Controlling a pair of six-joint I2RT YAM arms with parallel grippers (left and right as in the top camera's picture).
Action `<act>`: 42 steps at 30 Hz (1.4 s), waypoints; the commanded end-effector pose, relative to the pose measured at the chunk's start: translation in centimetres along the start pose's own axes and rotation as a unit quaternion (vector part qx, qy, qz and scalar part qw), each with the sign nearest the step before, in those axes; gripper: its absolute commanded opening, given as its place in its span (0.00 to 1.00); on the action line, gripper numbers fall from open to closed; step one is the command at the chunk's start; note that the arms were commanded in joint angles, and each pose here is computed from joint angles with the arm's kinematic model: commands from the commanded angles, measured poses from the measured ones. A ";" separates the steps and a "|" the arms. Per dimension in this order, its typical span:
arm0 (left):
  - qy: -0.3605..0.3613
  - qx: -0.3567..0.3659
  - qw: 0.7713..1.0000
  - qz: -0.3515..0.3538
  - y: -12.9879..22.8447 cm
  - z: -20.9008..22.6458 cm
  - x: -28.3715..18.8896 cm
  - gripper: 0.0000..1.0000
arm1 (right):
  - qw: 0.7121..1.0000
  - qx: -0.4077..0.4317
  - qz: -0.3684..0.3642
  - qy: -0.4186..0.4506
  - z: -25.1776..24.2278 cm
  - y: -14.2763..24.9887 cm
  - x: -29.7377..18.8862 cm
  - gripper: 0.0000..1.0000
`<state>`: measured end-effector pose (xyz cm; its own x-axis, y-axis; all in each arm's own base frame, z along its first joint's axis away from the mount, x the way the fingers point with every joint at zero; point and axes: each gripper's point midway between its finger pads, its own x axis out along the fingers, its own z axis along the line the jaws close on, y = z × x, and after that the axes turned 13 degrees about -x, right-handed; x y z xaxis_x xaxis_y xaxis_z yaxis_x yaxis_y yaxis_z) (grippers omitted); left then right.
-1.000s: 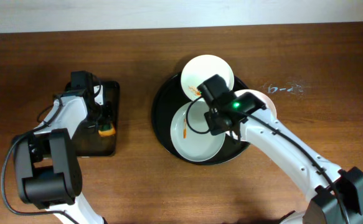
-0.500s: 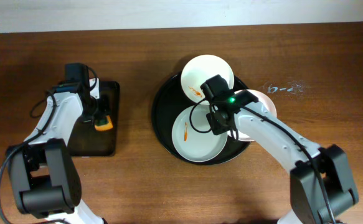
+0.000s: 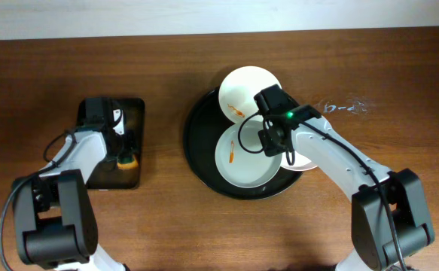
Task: Clean dirty plates on tray and stack at the side
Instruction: 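Lift the sponge with the left gripper toward the held green plate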
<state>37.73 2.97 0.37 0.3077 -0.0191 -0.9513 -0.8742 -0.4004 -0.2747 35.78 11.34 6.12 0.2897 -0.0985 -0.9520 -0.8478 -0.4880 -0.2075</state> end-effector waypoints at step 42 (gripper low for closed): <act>0.176 0.024 0.978 -0.109 -4.3 -8.4 -13.3 0.01 | 0.999 -0.043 -0.007 0.015 -0.9 -1.1 -0.8 0.04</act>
<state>39.74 3.72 14.21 0.5641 0.1102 -0.8184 -0.7306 -0.3952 -0.5568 36.38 11.47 7.00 0.3057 -0.0990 -0.9470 -0.8037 -0.5602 -0.2008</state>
